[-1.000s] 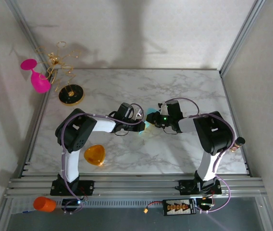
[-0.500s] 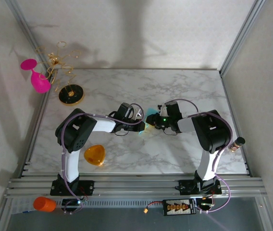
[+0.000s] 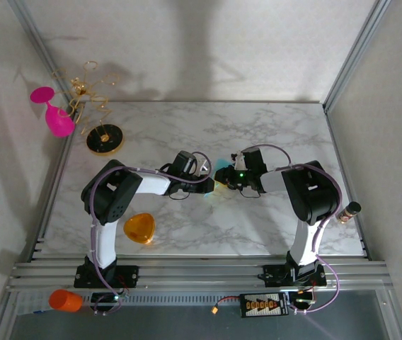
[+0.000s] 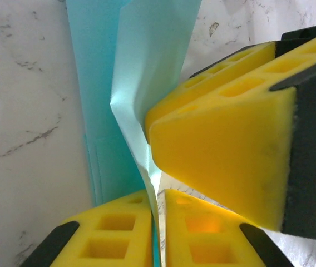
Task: Fold a paper plane with a square sheet of paper (pick it up from the middle)
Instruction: Fold the wing for the fifth time at the center of the table.
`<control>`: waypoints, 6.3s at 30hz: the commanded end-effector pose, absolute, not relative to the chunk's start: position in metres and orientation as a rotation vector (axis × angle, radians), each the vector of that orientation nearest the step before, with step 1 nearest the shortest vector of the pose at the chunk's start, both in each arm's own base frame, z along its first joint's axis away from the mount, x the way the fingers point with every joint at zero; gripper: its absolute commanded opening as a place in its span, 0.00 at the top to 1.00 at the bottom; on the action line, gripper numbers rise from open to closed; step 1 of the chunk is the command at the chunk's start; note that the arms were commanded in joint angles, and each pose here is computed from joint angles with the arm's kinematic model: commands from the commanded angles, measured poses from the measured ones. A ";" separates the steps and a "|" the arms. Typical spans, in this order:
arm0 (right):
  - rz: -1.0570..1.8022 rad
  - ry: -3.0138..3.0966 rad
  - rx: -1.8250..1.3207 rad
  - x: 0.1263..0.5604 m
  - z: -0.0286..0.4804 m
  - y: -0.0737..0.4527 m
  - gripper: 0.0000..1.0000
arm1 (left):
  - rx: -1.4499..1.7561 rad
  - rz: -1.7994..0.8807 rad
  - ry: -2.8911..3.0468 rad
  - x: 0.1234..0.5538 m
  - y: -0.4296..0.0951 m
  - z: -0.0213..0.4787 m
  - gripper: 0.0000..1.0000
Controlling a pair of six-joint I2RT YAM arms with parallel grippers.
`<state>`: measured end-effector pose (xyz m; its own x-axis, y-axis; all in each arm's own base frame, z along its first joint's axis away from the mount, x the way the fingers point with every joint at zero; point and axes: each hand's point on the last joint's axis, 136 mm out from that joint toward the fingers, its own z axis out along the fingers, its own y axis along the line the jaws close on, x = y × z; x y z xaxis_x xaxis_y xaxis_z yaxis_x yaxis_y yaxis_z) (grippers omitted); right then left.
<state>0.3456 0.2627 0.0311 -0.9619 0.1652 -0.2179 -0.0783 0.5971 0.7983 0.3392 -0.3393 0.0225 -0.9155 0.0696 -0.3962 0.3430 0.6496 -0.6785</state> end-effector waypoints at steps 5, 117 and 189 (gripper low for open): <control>1.109 2.706 0.127 0.339 -0.011 0.247 0.72 | 0.197 -1.069 2.683 0.324 -0.319 -0.003 0.84; 1.060 2.773 0.129 0.333 -0.023 0.246 0.75 | 0.048 -0.923 2.760 0.325 -0.329 0.020 0.93; 1.108 2.645 0.125 0.335 0.041 0.267 0.91 | -0.093 -0.815 2.816 0.325 -0.302 -0.004 1.00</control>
